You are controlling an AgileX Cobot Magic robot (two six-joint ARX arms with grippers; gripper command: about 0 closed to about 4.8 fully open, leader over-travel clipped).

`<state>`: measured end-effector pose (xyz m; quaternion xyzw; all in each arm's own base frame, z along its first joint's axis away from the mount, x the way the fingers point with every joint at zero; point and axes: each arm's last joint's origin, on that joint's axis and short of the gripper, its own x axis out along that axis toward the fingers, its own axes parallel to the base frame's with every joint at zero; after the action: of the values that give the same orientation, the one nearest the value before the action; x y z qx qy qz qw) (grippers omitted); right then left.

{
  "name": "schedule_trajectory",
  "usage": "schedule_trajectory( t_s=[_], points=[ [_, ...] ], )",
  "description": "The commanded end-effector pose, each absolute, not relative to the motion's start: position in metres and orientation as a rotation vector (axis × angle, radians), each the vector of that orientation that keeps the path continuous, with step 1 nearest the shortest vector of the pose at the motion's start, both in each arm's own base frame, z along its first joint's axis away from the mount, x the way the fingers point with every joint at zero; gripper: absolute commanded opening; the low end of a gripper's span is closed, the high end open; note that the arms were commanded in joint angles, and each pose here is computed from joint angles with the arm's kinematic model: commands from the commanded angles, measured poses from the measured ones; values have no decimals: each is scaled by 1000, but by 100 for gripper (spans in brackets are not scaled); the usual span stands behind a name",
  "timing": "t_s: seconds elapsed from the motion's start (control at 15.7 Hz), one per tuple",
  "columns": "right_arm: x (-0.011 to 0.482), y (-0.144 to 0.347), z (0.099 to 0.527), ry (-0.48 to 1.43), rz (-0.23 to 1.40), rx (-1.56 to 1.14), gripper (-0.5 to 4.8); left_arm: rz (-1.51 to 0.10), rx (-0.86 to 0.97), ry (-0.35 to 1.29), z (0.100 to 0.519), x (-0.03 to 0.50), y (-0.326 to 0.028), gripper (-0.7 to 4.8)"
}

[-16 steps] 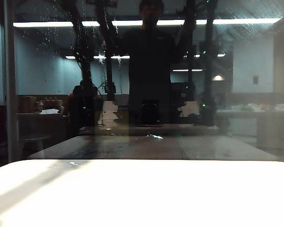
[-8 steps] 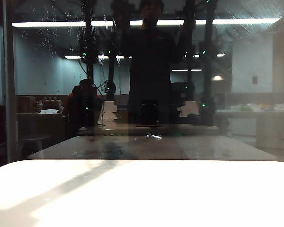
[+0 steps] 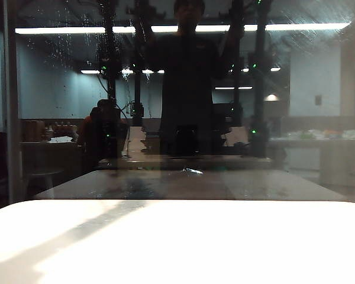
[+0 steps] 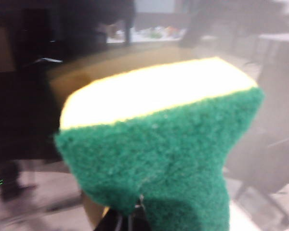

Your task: Reach upward to find where there is water on the glass, pick up the sponge from the table, dry the water, and finally place the sponge back on the table.

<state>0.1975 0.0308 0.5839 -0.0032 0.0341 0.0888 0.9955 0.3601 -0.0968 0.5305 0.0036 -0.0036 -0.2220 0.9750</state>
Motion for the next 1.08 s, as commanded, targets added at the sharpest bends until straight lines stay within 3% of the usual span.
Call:
schedule_trajectory(
  t_s=[0.06, 0.38, 0.57, 0.76, 1.08],
  points=[
    [196, 30, 587, 41, 179, -7, -6, -299, 12, -4, 536, 358, -58, -6],
    [196, 31, 587, 42, 179, -7, -6, -119, 12, -7, 546, 346, 12, -6],
    [196, 31, 587, 42, 179, -8, -6, -104, 10, 4, 545, 344, 28, -6],
    [196, 31, 587, 43, 179, -7, -6, -166, -18, 20, 542, 346, 17, -6],
    [196, 32, 587, 45, 219, -6, -6, -381, 17, 67, 524, 365, -64, -6]
  ],
)
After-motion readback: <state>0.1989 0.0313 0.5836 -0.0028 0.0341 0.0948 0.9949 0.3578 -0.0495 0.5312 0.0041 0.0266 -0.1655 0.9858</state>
